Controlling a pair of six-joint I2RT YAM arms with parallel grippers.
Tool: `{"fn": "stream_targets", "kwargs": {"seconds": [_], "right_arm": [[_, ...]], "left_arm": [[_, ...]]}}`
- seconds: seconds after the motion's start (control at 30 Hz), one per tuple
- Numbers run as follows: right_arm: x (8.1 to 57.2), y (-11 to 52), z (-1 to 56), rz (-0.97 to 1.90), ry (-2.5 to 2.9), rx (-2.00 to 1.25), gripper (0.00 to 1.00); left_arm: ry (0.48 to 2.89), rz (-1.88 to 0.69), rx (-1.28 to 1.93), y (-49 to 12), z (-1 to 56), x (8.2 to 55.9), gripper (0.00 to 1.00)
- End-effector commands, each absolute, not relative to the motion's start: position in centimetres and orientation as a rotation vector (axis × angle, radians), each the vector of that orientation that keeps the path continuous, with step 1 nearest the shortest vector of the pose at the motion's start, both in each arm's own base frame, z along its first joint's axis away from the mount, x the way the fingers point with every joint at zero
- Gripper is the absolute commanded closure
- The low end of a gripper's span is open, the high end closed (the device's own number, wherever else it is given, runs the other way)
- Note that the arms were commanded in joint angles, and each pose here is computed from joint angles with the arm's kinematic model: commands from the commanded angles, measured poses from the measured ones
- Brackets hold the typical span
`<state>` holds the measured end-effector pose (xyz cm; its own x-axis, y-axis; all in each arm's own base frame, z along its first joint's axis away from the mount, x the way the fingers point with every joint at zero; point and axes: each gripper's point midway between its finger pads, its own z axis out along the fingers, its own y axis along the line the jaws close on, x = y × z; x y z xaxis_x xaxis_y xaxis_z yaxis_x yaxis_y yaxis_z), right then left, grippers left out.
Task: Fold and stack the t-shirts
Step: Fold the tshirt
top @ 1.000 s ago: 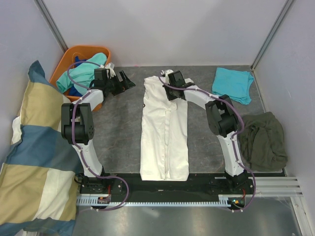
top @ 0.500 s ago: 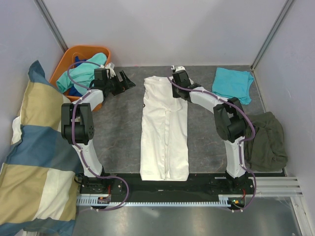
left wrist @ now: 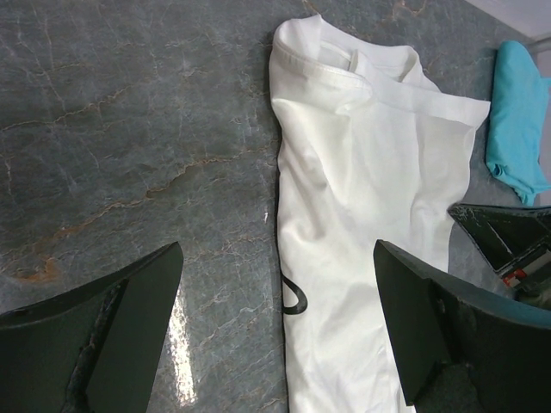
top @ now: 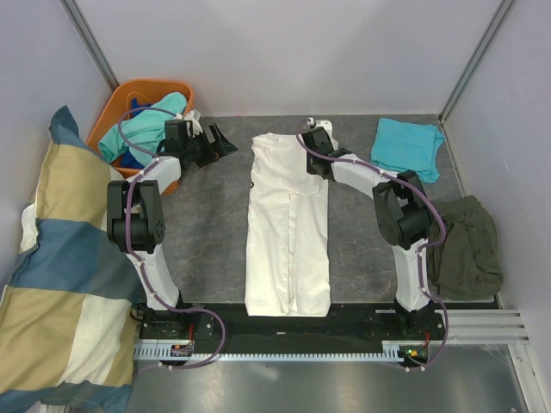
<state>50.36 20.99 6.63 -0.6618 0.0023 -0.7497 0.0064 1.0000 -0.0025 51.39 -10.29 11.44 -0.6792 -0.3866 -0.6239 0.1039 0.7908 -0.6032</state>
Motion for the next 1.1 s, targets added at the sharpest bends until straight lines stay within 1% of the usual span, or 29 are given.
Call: {"fn": "stream_targets", "kwargs": {"seconds": [0.0,0.07,0.17,0.27,0.53,0.73,0.83,0.87,0.93,0.97,1.03,1.07], "right_arm": [[50.2,19.0,8.6,-0.062,2.254,0.144,0.65],[50.2,18.2,8.8,-0.089,2.246,0.186,0.53],[49.8,16.6,9.2,-0.135,2.226,0.247,0.45],[49.2,14.8,10.7,-0.160,2.181,0.314,0.41],[46.9,12.0,13.8,-0.157,2.117,0.342,0.37],[45.4,14.3,14.7,0.026,2.134,0.221,0.33],[43.6,15.5,14.6,0.135,2.170,0.134,0.32],[42.4,15.4,14.4,0.147,2.181,0.120,0.32],[41.0,15.3,14.5,0.172,2.197,0.108,0.33],[39.3,15.2,14.6,0.188,2.209,0.095,0.33],[37.3,15.1,14.7,0.211,2.219,0.086,0.34],[35.2,15.0,14.8,0.223,2.231,0.071,0.34]], "left_arm": [[2.150,-0.838,-0.187,-11.0,12.7,51.7,0.00],[2.149,-0.839,-0.184,-11.0,12.8,51.7,0.00],[2.149,-0.840,-0.185,-11.0,12.8,51.7,0.00],[2.142,-0.836,-0.184,-11.0,13.1,51.8,0.00],[2.116,-0.855,-0.152,-11.5,14.3,51.9,0.00],[2.124,-0.875,-0.084,-13.3,14.2,50.4,0.00],[2.146,-0.878,-0.050,-15.1,14.2,48.4,0.00],[2.159,-0.880,-0.017,-16.6,14.1,47.4,0.00],[2.182,-0.829,-0.007,-17.3,14.1,45.3,0.00],[2.207,-0.830,0.017,-18.6,14.0,43.7,0.00],[2.209,-0.786,0.010,-18.9,14.6,40.5,0.00],[2.273,-0.782,0.028,-20.0,12.8,37.4,0.00]]}}
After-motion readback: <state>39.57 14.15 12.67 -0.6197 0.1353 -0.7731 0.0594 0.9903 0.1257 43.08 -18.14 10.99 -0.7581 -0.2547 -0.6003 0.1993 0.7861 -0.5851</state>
